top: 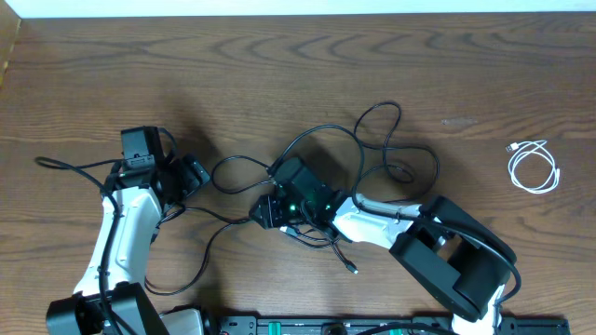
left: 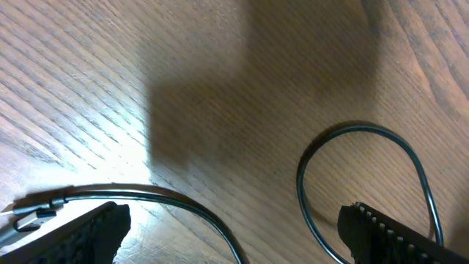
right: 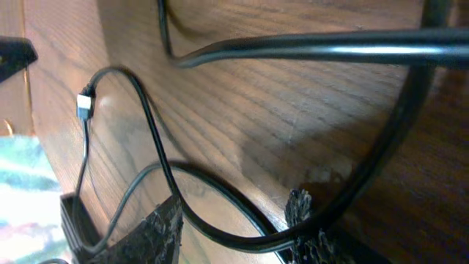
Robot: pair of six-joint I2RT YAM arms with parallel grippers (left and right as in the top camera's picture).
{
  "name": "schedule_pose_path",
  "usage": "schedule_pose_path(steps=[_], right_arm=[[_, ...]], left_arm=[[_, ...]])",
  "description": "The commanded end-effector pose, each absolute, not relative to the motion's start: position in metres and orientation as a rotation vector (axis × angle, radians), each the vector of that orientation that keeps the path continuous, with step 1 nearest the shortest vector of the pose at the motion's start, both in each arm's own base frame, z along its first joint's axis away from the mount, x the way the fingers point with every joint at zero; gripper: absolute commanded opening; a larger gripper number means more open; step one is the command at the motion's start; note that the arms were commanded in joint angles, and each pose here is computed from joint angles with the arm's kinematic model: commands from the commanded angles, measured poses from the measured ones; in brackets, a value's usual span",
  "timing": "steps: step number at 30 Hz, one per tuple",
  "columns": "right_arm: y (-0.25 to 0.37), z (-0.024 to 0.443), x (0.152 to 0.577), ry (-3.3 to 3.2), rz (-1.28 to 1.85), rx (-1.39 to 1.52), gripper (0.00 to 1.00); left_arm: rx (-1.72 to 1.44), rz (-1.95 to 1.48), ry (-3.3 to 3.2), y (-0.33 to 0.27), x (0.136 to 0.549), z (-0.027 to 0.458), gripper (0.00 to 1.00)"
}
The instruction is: Untangle cables
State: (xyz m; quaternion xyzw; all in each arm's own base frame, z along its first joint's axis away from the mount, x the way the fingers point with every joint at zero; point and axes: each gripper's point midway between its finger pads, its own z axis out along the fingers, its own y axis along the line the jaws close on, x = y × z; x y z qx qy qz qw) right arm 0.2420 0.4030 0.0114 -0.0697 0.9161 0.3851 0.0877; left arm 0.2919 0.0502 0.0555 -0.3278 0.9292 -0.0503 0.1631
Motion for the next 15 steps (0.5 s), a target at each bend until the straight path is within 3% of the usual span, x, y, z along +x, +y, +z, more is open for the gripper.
schedule_pose_path(steps=[1, 3, 7, 8, 10, 15], right_arm=[[0.374, -0.036, 0.248, 2.849, 0.95, 0.23, 0.49], [0.374, -0.039, 0.246, 2.875, 0.968, 0.44, 0.38], [0.377, -0.038, 0.244, 2.873, 1.003, 0.663, 0.35], [0.379, -0.036, 0.246, 2.863, 1.019, 0.668, 0.29], [0.385, -0.03, 0.251, 2.833, 1.065, 0.65, 0.01], [0.413, 0.01, 0.265, 2.674, 1.273, 0.238, 0.01]], left_arm=[[-0.947, -0.162, 2.654, 0.049, 0.292, 0.055, 0.96], [-0.947, -0.162, 2.654, 0.049, 0.292, 0.055, 0.96], [-0.947, -0.162, 2.655, 0.049, 0.292, 0.055, 0.96], [-0.947, -0.161, 2.655, 0.049, 0.292, 0.055, 0.96], [-0.948, -0.161, 2.655, 0.049, 0.292, 0.055, 0.96], [-0.948, -0.161, 2.655, 0.049, 0.292, 0.055, 0.96]])
